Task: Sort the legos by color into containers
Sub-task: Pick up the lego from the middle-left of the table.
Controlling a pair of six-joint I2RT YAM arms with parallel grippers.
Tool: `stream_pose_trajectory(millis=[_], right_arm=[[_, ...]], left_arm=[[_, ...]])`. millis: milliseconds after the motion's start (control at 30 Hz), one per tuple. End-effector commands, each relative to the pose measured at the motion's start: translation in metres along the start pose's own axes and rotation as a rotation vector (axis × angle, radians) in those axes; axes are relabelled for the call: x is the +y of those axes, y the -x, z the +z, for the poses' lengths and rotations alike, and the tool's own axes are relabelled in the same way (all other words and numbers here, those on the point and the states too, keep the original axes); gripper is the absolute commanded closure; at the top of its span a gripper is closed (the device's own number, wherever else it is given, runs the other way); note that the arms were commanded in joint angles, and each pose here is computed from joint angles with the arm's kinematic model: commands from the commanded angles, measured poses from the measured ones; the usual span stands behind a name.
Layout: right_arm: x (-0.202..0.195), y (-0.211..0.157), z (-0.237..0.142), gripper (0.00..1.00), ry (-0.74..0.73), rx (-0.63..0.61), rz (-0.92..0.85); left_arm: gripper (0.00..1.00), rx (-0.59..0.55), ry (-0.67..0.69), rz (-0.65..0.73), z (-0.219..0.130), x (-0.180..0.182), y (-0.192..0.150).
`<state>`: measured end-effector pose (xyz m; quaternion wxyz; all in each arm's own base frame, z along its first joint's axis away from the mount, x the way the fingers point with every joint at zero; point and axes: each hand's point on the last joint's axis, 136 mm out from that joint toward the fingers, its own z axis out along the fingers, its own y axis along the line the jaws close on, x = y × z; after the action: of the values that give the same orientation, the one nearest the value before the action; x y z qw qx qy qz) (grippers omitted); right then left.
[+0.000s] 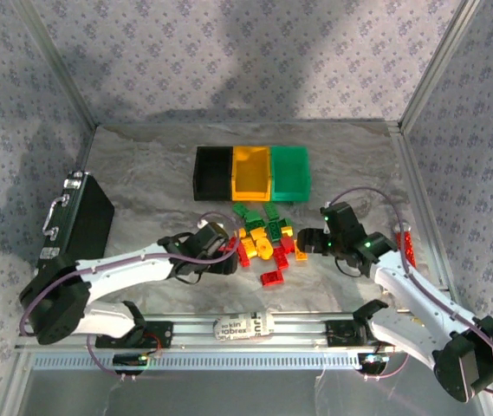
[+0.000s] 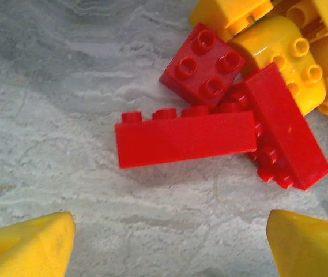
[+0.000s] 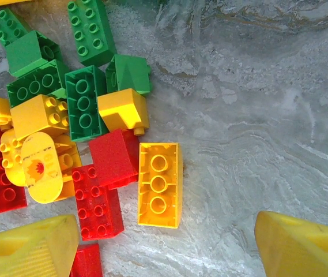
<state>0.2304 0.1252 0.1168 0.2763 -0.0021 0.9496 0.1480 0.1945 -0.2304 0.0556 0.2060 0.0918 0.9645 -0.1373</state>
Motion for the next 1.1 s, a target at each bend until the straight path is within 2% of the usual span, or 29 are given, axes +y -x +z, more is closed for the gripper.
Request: stream_pose_trajectory(millis=[0,867,1067], right_arm=[[-0.003,-0.003,0.001,0.18,-0.011,-0.009,0.013],[-0.009,-0.010,0.006,0.18,0.005,-0.029,0.040],[-0.011,-0.012,0.005,0.18,0.004,-0.034,0.048]], left_arm=[[0.14,0.010,-0.031,-0.004,0.000,-0.014,0.006],[0.13,0.078,0.078,0.027,0.041,-0.018,0.015],[0.21,0.093,0.115,0.028,0.043,-0.013,0.016]])
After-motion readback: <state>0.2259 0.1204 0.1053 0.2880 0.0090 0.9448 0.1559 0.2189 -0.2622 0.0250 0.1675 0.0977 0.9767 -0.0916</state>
